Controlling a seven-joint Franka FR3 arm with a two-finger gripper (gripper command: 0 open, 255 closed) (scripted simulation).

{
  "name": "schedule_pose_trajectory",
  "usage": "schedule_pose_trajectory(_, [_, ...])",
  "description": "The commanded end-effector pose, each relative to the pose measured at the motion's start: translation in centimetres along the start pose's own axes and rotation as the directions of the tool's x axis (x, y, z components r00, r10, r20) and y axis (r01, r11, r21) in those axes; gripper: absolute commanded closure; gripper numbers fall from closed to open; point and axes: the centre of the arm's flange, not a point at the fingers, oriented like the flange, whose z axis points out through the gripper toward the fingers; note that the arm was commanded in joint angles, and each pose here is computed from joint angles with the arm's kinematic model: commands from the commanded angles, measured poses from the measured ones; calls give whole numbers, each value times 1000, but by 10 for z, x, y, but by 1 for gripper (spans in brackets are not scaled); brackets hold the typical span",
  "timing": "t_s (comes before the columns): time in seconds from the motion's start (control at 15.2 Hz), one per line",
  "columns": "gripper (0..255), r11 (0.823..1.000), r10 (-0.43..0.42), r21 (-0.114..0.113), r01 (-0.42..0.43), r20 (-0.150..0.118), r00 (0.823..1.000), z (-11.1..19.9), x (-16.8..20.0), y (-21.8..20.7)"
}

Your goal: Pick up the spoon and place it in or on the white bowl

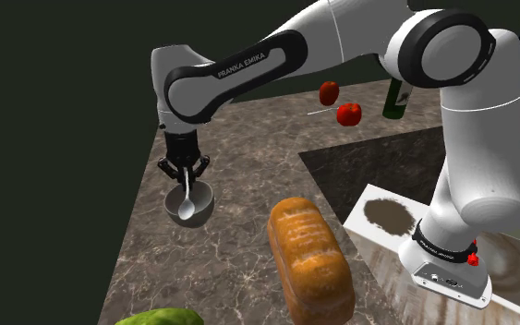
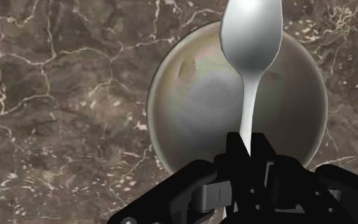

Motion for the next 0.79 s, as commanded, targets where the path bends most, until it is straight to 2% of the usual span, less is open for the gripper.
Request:
schedule_pose_trajectory(0.0, [255,1000,0,0,0,0,1000,4,1,1])
schedule_pose_trajectory(0.4, [255,1000,0,0,0,0,1000,4,1,1])
schedule_pose_trajectory(0.46, [0,1000,0,0,0,0,1000,4,1,1])
schedule_pose_trajectory(0.73, [0,1000,0,0,0,0,1000,4,1,1])
